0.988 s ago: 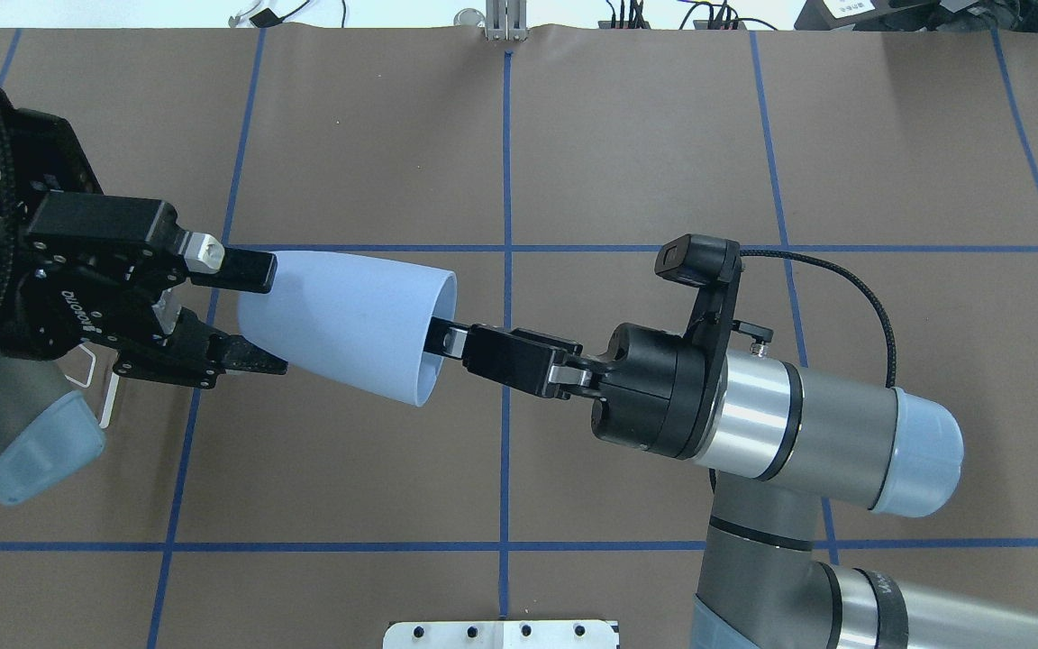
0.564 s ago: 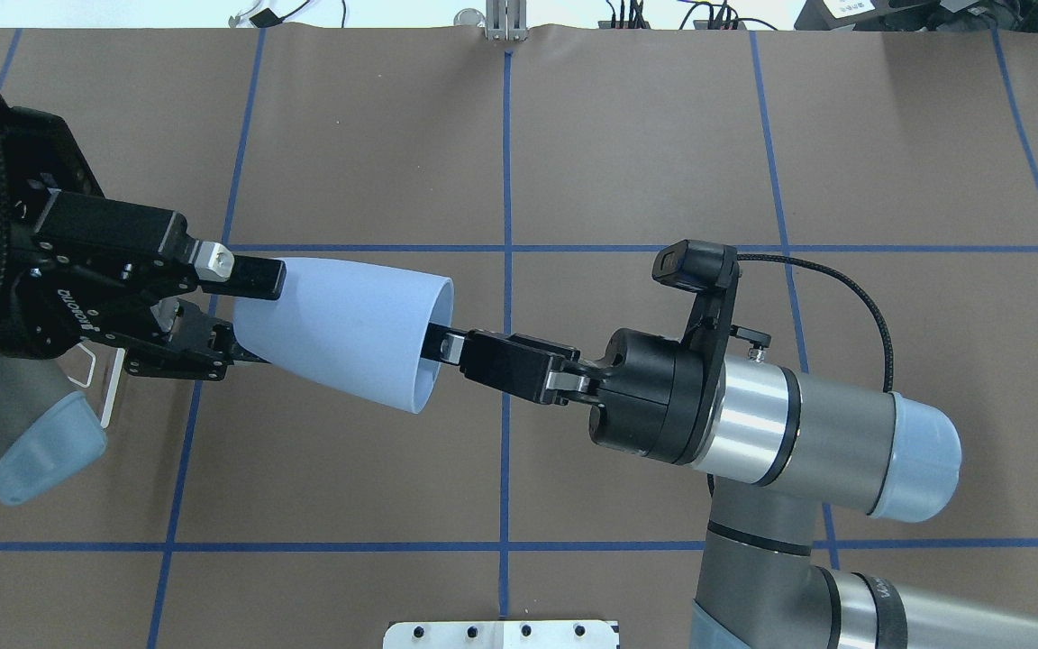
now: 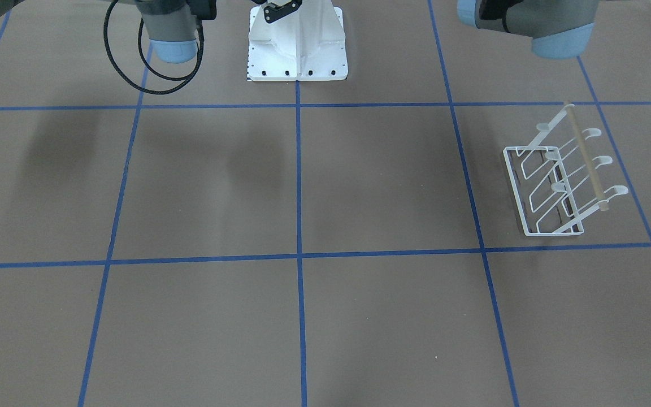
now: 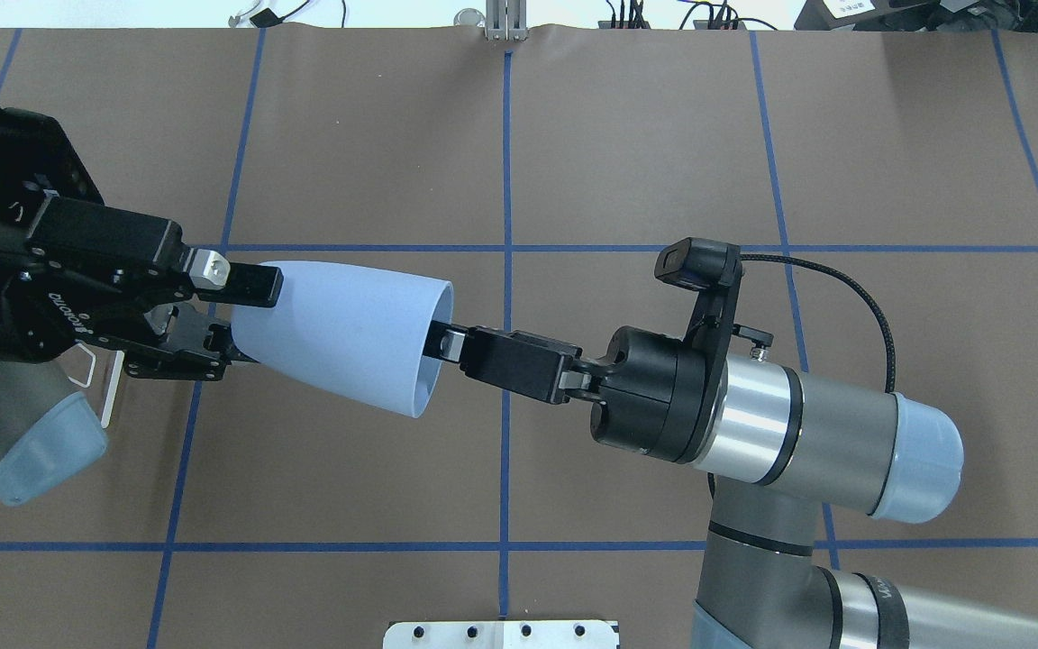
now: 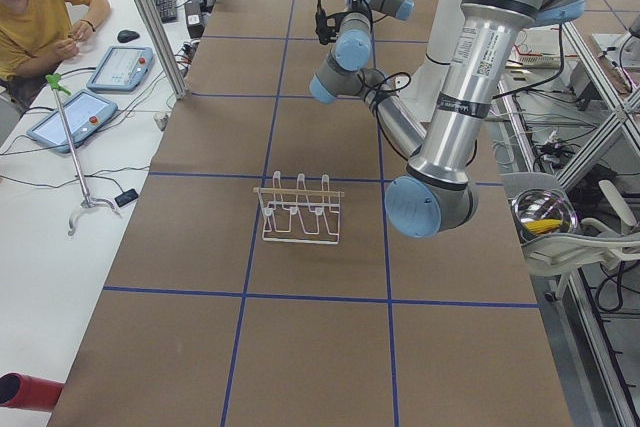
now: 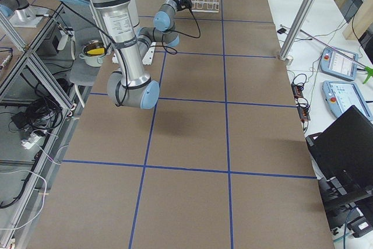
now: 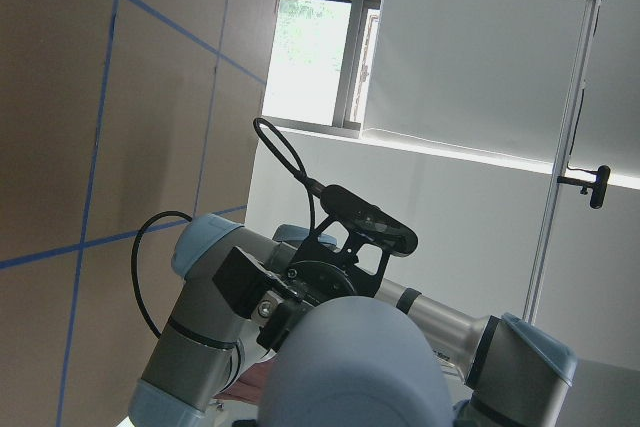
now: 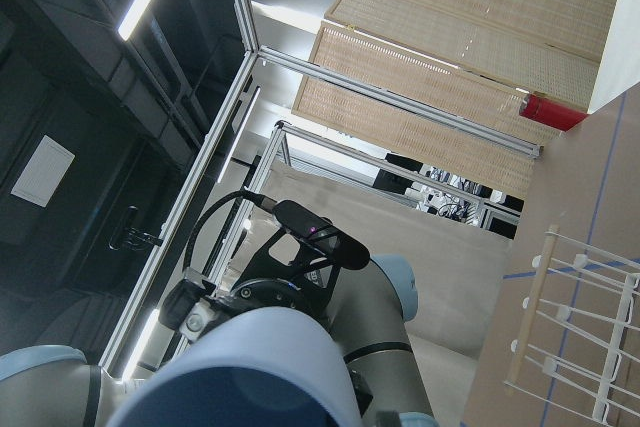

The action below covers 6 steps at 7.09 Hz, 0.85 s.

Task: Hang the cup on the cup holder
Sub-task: 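Open the right gripper and withdraw it while the left gripper holds the cup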

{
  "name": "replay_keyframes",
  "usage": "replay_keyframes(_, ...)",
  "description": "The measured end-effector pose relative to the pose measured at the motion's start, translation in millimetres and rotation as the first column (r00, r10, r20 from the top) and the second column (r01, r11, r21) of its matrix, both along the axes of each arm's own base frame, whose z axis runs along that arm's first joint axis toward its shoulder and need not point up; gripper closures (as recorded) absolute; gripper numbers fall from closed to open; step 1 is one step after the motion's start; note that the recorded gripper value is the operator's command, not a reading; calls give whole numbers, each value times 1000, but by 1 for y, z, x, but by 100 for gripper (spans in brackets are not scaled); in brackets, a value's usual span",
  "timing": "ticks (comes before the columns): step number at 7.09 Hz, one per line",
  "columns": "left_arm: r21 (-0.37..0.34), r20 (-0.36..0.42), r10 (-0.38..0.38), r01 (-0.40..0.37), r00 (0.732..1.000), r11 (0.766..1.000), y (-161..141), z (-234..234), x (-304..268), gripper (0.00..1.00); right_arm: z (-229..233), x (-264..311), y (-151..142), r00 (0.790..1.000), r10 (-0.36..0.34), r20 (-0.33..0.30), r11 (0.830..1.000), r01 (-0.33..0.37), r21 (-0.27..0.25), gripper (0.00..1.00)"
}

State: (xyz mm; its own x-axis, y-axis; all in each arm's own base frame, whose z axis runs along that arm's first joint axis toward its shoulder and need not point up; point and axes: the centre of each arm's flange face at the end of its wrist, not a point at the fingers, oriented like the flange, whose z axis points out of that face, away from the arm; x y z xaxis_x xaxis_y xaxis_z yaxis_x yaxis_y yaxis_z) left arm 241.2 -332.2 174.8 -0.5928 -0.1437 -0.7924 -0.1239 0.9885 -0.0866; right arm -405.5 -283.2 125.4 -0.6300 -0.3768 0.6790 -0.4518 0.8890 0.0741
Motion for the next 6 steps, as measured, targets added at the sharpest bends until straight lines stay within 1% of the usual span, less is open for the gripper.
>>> replay_keyframes(1, 1, -1, 0, 0, 1000, 1000, 0, 1, 0, 100, 2, 4, -1, 1000, 0, 2, 1000, 0, -1, 0)
replay_keyframes(2, 2, -3, 0, 0, 1000, 1000, 0, 4, -1, 100, 7, 11, -3, 1000, 4, -5, 1000, -4, 0, 0)
replay_keyframes(3, 1, -2, 0, 0, 1000, 1000, 0, 7, -1, 100, 18, 20, -6, 1000, 9, -28, 1000, -9, 1, 0)
replay_keyframes(4, 1, 0, 0, 0, 1000, 1000, 0, 9, -1, 100, 33, 30, -15, 997, 17, -69, 1000, -17, 1, 0)
replay_keyframes(5, 1, 4, -4, 4, 1000, 1000, -1, 10, -1, 100, 52, 43, -32, 990, 27, -137, 1000, -28, -5, 0)
replay_keyframes(6, 3, 8, -13, 13, 1000, 1000, -2, 13, -3, 100, 68, 56, -54, 974, 32, -225, 999, -37, -18, 0)
